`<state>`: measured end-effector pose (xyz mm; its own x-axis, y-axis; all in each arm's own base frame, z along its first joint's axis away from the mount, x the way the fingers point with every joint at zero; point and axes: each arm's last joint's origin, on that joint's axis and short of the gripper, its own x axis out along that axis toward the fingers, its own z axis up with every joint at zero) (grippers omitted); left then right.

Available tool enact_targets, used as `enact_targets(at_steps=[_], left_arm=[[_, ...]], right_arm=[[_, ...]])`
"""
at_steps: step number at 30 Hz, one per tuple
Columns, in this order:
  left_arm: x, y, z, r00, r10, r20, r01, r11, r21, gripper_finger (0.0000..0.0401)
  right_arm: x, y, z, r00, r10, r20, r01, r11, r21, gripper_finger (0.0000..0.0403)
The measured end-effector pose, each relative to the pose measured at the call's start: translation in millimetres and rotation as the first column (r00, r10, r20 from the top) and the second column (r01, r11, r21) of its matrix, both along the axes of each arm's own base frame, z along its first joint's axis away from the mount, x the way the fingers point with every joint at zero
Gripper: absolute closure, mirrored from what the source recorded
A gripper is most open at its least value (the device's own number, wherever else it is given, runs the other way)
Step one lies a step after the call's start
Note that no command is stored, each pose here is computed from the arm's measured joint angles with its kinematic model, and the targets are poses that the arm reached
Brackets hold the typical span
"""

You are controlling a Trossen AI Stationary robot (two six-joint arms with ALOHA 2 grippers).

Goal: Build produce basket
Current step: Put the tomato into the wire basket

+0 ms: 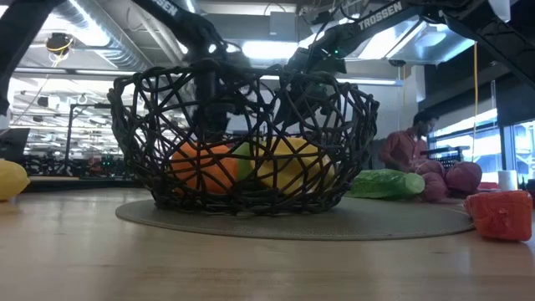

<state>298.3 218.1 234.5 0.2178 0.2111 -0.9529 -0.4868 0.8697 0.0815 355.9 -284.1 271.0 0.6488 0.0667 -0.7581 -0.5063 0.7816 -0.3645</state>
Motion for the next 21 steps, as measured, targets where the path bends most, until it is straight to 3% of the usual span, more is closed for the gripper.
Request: enact_targets(at_steps=[8, 14, 21], left_arm=[[-16.8, -15.1, 38.0, 0.998, 0.017, 0.063, -0.019, 1.0, 0.023, 0.0165], [-25.0, -32.9, 59.5, 0.995, 0.015, 0.098, -0.018, 1.0, 0.024, 0.0165], [-28.2, -59.7, 78.4, 0.986, -0.049, 0.162, 0.053, 0.998, -0.021, 0.0165]], right_arm=[[1.0, -0.8, 0.8, 1.0, -0.005, 0.012, 0.005, 1.0, -0.006, 0.0226], [0.8, -0.2, 0.5, 0.997, -0.083, -0.002, 0.083, 0.994, 0.067, 0.0226], [-1.9, 12.4, 1.4, 1.0, 0.001, -0.017, 0.002, 0.987, 0.159, 0.0226]])
